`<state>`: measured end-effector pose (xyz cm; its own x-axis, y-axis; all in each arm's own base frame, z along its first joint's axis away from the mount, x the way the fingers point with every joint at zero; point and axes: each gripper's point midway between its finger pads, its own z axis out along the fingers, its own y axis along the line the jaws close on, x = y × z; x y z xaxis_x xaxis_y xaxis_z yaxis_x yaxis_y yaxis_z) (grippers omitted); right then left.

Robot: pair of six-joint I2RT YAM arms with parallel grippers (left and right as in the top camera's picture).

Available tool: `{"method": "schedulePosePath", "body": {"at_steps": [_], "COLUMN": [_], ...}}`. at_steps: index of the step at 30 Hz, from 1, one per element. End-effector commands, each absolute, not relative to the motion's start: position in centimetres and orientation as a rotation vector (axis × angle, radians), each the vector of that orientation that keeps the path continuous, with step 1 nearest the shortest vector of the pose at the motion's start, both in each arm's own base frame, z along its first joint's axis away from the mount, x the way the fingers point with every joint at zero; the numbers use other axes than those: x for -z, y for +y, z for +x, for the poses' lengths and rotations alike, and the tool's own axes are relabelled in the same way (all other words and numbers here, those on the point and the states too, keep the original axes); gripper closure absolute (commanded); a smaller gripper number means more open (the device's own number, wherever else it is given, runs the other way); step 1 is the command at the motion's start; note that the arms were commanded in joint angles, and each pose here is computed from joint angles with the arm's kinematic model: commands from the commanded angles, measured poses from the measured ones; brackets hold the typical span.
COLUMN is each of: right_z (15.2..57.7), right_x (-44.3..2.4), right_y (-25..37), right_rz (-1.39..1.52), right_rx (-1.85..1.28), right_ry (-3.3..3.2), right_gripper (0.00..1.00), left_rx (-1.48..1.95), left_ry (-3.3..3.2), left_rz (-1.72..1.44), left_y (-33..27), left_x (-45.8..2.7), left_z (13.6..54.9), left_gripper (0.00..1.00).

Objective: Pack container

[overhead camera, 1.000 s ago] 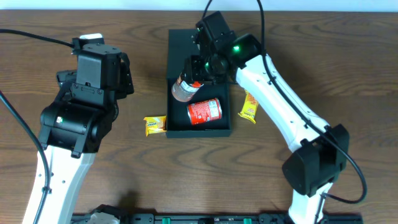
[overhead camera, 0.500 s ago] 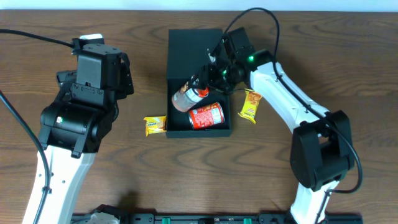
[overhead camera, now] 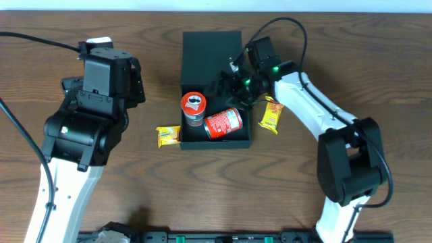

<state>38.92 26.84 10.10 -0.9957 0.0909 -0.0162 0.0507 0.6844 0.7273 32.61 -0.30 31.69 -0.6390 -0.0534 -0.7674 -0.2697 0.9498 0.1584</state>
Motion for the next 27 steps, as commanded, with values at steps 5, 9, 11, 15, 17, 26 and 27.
{"method": "schedulePosePath", "body": {"at_steps": [5,9,11,15,17,26,27], "right_z": [39.8,39.2,38.7,37.4,37.3,37.8,37.7], "right_x": [-13.2,-14.7,-15.8,-15.9,-15.3,-14.6,-14.6], "right_y": [25.4,25.2,26.0,27.8,28.3,28.7,28.9], "right_rz": [0.091,0.057,0.001,-0.059,-0.072,-0.082,-0.088], "right_rx": [-1.236,-1.094,-1.103,-1.155,-1.141,-1.089,-1.091], "right_ry": [2.744,2.726,2.698,2.715,2.725,2.715,2.712], "right_gripper": [0.25,0.86,0.99,0.99,0.99,0.99,0.99], "left_rx": [-0.325,-0.260,-0.255,-0.256,-0.256,-0.254,-0.254], "left_ry": [2.236,2.258,2.261,2.264,2.261,2.259,2.258], "left_rz": [-0.249,-0.222,-0.219,-0.218,-0.219,-0.220,-0.220], "left_y": [-0.1,-1.1,-1.2,-1.2,-1.2,-1.2,-1.2], "left_x": [-32.2,-31.8,-31.8,-31.7,-31.7,-31.7,-31.8], "left_z": [32.7,32.8,32.8,32.9,33.0,33.0,33.0], "left_gripper": [0.05,0.05,0.05,0.05,0.05,0.05,0.04]}}
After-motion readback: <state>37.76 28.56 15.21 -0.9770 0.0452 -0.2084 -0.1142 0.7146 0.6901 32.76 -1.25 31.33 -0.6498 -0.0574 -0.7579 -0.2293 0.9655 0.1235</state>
